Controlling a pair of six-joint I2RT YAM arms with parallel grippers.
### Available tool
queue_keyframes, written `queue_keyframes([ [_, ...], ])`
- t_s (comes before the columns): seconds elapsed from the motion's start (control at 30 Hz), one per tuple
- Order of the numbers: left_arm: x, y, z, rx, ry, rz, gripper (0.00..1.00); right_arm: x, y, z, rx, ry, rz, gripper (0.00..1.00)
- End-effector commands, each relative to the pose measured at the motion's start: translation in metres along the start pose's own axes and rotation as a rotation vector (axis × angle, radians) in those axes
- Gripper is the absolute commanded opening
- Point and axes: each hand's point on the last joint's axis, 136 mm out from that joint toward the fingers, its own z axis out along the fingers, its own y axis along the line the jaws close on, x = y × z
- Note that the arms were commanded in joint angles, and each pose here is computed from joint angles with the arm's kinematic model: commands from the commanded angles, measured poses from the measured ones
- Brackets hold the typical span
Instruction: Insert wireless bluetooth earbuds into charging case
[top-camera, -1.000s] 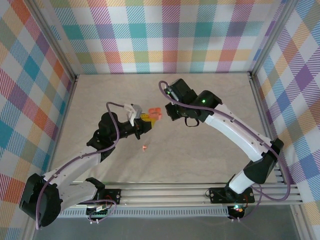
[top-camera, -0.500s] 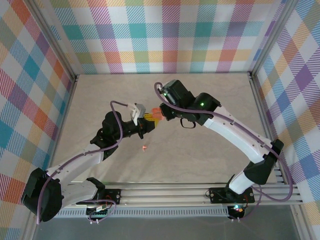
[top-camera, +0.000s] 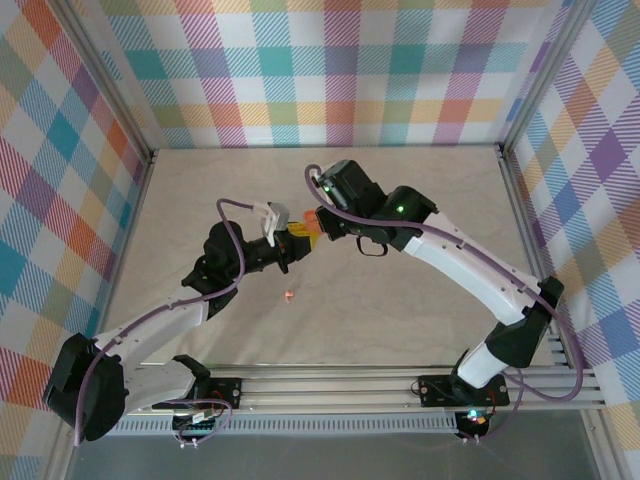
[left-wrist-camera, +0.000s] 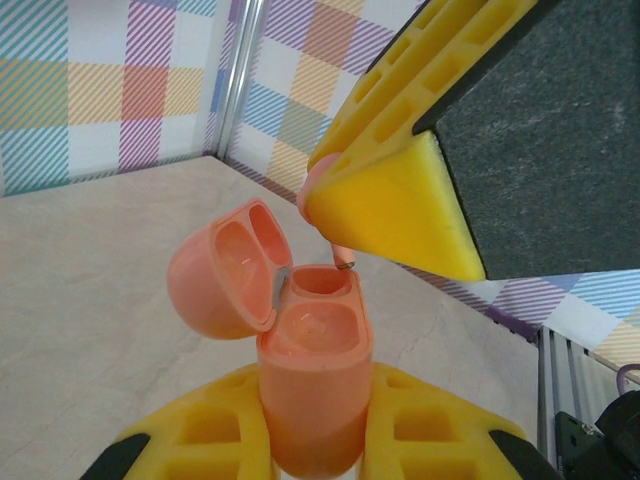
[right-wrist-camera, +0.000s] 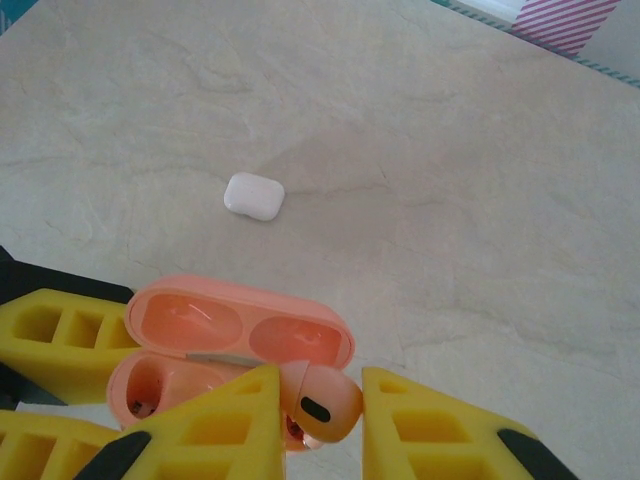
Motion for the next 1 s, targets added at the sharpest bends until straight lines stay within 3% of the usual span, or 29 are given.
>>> queue_keyframes([
  [0.0, -0.027, -0.01, 0.003, 0.032, -0.074, 0.026, 0.0, -0.012, 0.007, -0.004, -0.021, -0.038, -0.01, 0.22],
  [0.7, -0.033, -0.014, 0.004, 0.041, -0.086, 0.024, 0.0, 0.002, 0.008, 0.014, -0.001, 0.007, -0.036, 0.22],
  [0.97, -0.035, -0.013, 0.005, 0.033, -0.093, 0.027, 0.0, 0.015, 0.02, 0.014, -0.083, 0.037, 0.013, 0.23],
])
